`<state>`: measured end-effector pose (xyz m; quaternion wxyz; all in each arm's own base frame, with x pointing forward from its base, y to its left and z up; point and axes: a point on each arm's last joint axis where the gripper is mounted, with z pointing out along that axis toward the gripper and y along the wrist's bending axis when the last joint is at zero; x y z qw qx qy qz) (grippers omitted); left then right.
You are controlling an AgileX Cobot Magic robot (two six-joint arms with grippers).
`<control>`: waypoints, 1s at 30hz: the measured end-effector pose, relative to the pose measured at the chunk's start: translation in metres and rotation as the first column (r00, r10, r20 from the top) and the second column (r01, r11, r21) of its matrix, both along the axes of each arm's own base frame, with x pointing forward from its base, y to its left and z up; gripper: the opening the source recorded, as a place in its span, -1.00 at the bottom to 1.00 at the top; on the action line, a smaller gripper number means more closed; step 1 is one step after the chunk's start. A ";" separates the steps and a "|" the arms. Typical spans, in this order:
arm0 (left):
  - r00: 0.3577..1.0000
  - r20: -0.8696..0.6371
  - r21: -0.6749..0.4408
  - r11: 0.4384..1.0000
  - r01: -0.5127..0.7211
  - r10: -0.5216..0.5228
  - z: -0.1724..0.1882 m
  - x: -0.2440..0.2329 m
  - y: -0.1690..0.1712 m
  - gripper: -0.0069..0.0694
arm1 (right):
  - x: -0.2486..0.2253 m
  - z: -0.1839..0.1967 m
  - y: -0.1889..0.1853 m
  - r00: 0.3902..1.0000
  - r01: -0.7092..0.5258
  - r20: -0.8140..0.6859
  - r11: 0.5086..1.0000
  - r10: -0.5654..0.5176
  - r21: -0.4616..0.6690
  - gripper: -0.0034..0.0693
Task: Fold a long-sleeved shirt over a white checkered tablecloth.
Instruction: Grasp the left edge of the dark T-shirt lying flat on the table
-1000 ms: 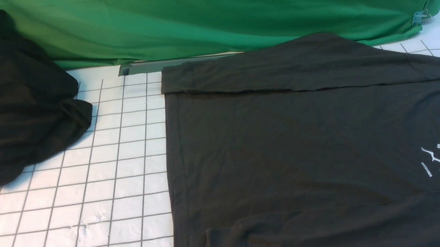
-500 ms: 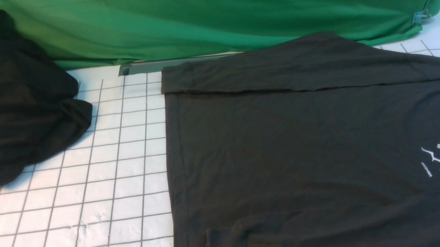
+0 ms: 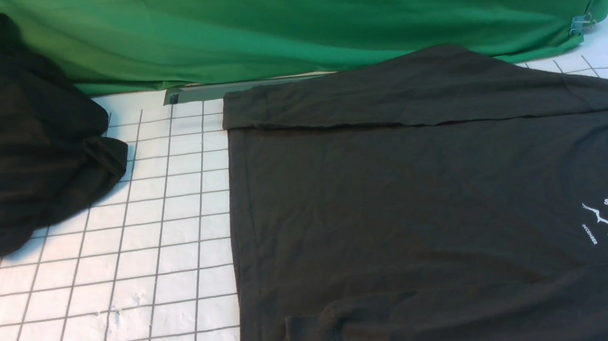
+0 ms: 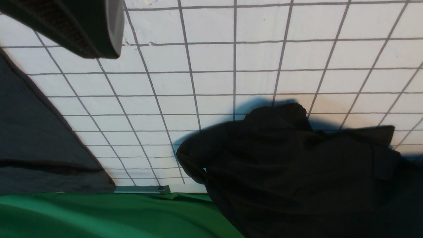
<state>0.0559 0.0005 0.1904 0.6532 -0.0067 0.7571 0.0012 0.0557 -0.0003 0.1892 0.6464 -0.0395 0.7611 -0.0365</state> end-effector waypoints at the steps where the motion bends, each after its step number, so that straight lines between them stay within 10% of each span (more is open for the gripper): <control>1: 1.000 0.000 -0.022 1.000 0.002 -0.002 0.000 0.000 0.000 -0.81 | 0.000 0.001 0.000 1.000 0.000 0.013 1.000 0.000 0.003 -0.23; 5: 1.000 0.006 -0.390 0.921 0.006 -0.004 0.001 0.000 -0.006 -0.81 | 0.001 0.005 0.001 0.998 0.015 0.050 0.965 -0.029 0.263 -0.23; 10: 1.000 0.008 -0.859 0.511 0.017 -0.020 0.006 0.000 -0.014 -0.81 | 0.001 0.006 0.003 0.996 0.048 0.011 0.615 -0.093 0.787 -0.23; 13: 1.000 0.011 -0.918 0.396 0.020 -0.025 0.008 0.000 -0.015 -0.81 | 0.001 0.006 0.004 0.994 0.059 -0.009 0.482 -0.105 0.874 -0.23; 24: 0.993 0.098 -0.915 0.399 0.063 0.067 0.019 0.000 -0.007 -0.81 | 0.001 0.017 0.003 0.990 -0.025 0.077 0.385 -0.121 0.922 -0.40; 30: 0.961 0.276 -0.753 0.628 0.196 0.030 0.103 -0.011 -0.008 -0.81 | -0.014 0.092 0.005 0.936 -0.254 0.350 0.623 -0.034 0.740 -0.84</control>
